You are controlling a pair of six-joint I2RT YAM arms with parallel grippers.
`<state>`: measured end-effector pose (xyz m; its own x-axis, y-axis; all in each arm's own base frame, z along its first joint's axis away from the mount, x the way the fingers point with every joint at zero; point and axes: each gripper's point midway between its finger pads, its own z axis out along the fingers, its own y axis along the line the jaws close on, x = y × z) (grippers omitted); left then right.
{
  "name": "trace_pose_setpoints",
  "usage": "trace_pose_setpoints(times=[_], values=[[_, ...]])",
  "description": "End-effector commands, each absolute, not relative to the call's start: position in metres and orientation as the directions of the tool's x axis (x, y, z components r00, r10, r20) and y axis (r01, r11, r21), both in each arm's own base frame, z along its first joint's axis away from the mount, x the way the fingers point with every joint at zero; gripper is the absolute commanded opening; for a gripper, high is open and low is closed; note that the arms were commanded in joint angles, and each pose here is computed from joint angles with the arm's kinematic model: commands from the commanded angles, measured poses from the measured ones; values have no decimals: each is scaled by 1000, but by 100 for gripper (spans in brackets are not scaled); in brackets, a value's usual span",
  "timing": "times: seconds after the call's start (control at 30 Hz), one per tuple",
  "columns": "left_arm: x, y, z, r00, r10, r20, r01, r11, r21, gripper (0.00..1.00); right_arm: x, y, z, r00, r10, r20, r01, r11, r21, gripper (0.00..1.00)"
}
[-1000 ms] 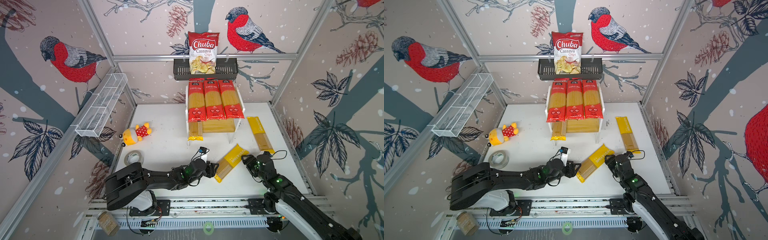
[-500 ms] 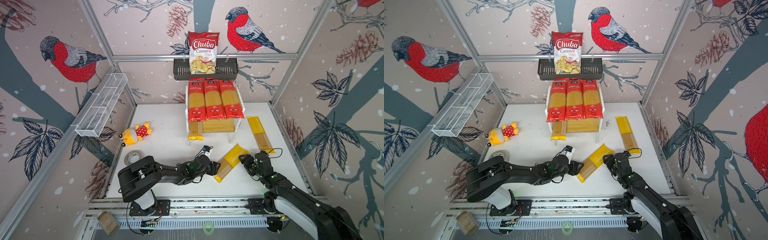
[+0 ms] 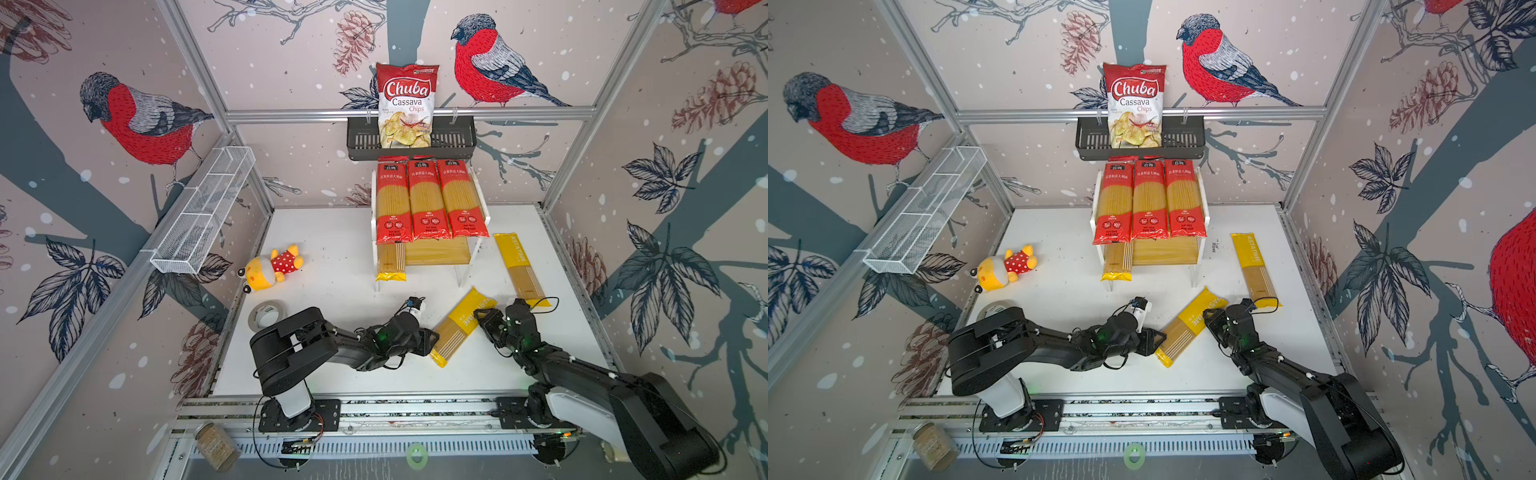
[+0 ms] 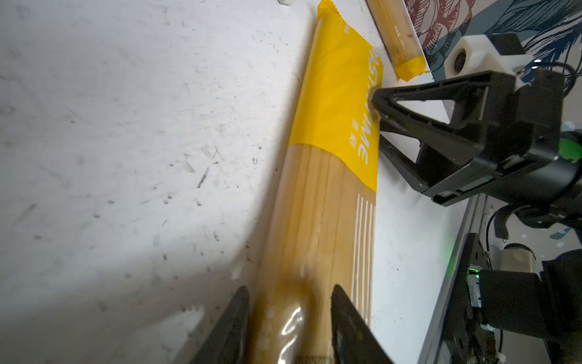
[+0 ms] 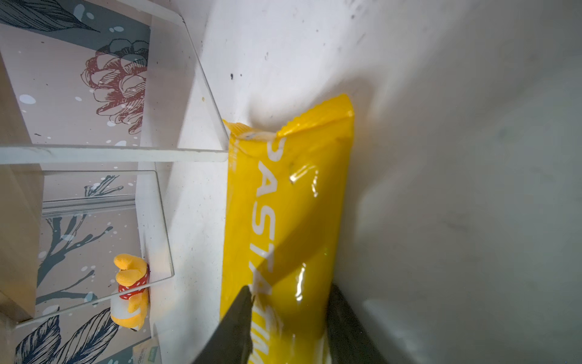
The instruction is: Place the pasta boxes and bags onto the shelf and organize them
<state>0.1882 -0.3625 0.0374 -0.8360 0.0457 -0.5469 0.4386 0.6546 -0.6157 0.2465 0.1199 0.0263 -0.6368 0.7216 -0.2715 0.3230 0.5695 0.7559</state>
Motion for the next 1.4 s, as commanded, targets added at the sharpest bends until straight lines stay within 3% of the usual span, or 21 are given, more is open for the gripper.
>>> trace_pose_setpoints(times=[0.0, 0.2, 0.47, 0.93, 1.37], values=[[188, -377, 55, -823, 44, -567, 480, 589, -650, 38, 244, 118, 23, -634, 721, -281, 318, 574, 755, 30], [184, -378, 63, -824, 46, -564, 488, 563, -667, 32, 246, 125, 33, -653, 685, -325, 237, 591, 771, 15], [172, -366, 88, -817, 36, -576, 507, 521, -686, 33, 246, 141, 72, -623, 650, -434, 92, 613, 785, 1], [165, -336, 135, -745, 8, -667, 577, 510, -638, 38, 235, 153, 130, -563, 629, -537, -55, 619, 783, 0], [154, -310, 201, -546, -83, -834, 745, 408, -528, 41, 220, 170, 204, -449, 530, -719, -292, 674, 679, 0]])
